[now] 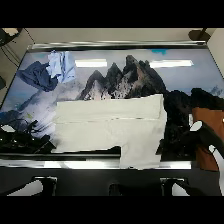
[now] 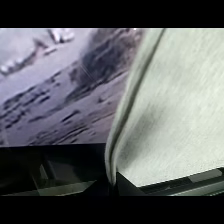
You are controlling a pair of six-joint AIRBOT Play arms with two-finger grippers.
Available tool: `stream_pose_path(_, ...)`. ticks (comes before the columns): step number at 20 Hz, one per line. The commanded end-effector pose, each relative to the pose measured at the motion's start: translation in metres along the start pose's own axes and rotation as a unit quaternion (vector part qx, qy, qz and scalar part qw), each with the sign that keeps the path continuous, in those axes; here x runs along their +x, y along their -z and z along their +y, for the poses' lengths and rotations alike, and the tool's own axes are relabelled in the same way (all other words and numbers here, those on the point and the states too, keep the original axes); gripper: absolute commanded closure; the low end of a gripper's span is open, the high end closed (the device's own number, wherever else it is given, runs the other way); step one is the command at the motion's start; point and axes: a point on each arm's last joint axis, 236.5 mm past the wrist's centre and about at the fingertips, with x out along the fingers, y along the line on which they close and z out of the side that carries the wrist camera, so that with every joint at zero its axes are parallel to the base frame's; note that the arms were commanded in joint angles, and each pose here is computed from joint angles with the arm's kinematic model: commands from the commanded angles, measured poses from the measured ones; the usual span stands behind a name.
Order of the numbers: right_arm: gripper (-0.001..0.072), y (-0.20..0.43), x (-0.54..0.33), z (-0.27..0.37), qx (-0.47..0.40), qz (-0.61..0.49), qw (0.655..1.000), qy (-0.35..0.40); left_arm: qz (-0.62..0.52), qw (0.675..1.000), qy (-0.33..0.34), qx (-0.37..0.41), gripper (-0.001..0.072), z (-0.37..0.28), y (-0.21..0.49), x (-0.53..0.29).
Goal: Fold the shirts.
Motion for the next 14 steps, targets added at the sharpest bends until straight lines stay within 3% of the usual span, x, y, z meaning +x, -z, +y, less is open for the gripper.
stream_pose_path(1, 0.0289, 0.001, 0.017, 0.000, 0.003, -0.010, 1.000, -0.013, -0.002, 1.000, 0.008, -0.002, 0.0671, -0.004, -0.001, 0.000)
stream_pose_path(3, 0.0395, -0.001, 0.022, 0.001, 0.008, -0.019, 1.000, -0.020, -0.003, 1.000, 0.010, -0.003, 0.0671, -0.005, -0.001, 0.000)
stream_pose_path(5, 0.0666, -0.006, 0.023, 0.000, 0.007, -0.030, 0.999, -0.019, -0.009, 1.000, 0.008, -0.001, 0.0671, -0.004, -0.004, 0.000)
stream_pose_path(8, 0.0667, -0.017, 0.006, 0.011, -0.035, -0.049, 0.998, -0.027, -0.029, 0.999, 0.018, 0.026, 0.0673, -0.012, -0.014, -0.008)
stream_pose_path(11, 0.0668, -0.045, -0.047, 0.052, -0.086, -0.110, 0.988, -0.069, -0.119, 0.989, 0.058, 0.065, 0.0675, -0.055, -0.053, -0.055)
stream_pose_path(14, 0.0668, -0.097, -0.122, 0.087, -0.104, -0.231, 0.964, -0.084, -0.173, 0.980, 0.050, 0.087, 0.0677, -0.088, -0.085, -0.094)
